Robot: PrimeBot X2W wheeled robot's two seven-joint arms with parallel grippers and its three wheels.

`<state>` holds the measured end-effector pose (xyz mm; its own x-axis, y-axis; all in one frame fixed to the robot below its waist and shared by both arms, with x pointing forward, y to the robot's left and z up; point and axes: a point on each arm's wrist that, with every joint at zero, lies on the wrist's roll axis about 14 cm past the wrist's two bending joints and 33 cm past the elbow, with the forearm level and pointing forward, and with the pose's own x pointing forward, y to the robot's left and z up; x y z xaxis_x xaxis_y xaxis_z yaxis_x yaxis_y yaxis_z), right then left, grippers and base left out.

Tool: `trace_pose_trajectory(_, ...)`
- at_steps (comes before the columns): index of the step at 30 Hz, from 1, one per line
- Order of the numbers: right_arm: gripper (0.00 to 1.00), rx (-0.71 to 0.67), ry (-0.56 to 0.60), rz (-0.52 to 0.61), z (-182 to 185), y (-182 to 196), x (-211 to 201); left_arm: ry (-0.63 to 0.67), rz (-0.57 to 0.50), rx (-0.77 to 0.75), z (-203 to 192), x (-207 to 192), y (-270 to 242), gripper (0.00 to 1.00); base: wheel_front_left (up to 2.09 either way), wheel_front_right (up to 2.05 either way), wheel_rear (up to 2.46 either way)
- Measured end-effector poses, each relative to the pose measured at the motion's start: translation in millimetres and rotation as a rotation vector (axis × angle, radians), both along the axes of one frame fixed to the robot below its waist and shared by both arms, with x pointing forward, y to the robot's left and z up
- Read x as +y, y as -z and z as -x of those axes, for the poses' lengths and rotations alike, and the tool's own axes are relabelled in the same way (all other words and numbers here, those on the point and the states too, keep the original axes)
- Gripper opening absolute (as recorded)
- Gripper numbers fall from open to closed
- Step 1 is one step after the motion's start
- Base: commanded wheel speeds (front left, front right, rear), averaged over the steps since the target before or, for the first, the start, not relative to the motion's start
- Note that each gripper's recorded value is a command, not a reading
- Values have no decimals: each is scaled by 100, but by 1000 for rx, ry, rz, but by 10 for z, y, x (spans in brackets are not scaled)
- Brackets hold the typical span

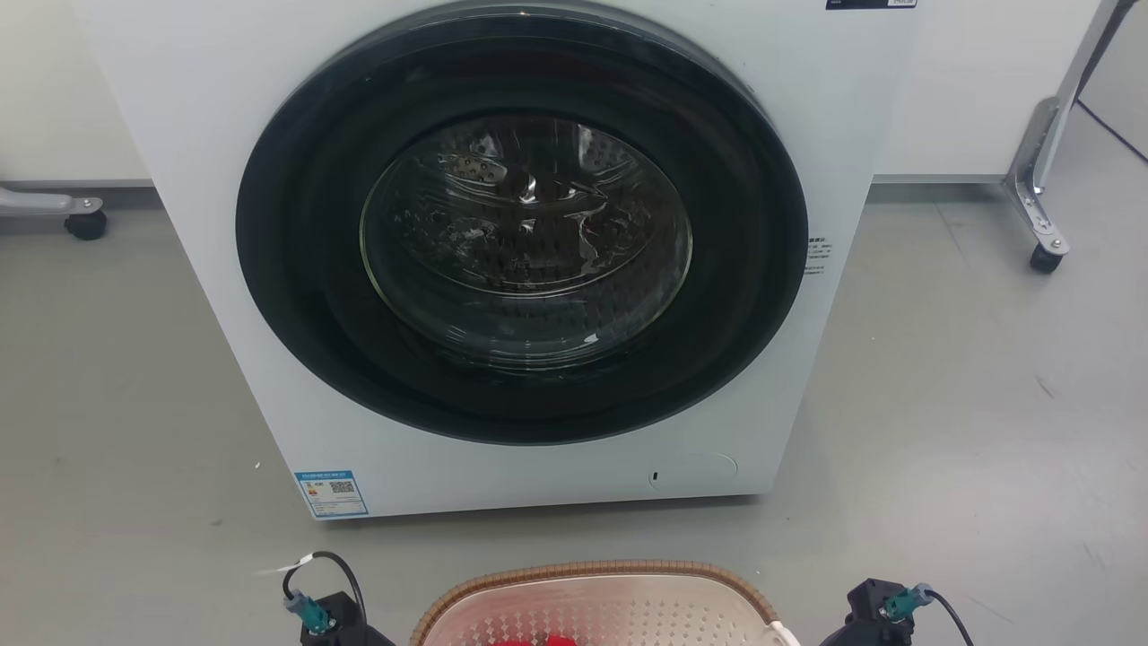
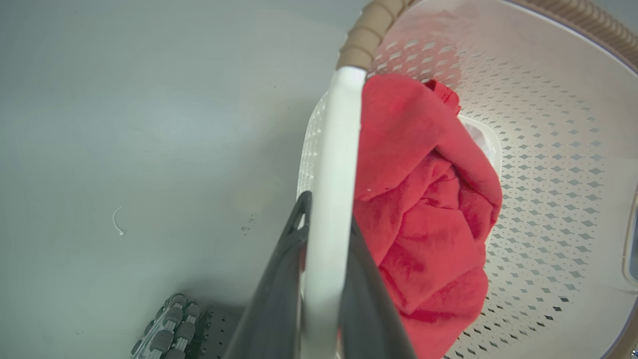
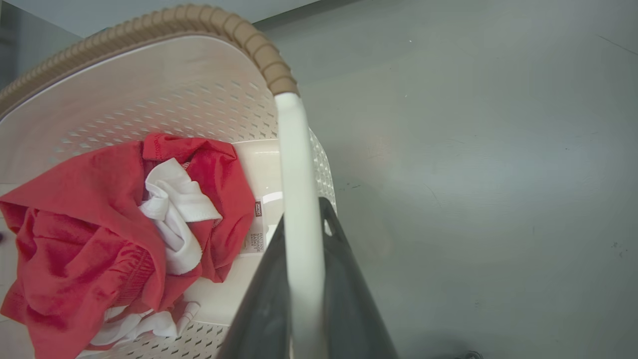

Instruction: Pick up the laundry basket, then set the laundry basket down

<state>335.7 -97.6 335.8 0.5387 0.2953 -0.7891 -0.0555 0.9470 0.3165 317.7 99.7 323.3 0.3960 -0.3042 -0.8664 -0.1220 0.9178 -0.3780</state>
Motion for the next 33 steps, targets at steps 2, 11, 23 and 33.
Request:
trace_pose_trajectory(2,0,2,3,-2,6,2,-2,1,1,3,8,-3,3,0,0,0,0)
trace_pose_trajectory(11,0,12,9,-8,21,7,-4,5,1,10,17,-10,4,0,0,0,0)
trace_pose_trajectory(23,0,14,11,-10,28,8,-6,4,-2,21,32,-9,11,0,0,0,0)
trace_pose_trajectory(33,0,20,16,-10,37,25,-18,-4,9,29,31,-27,24,0,0,0,0)
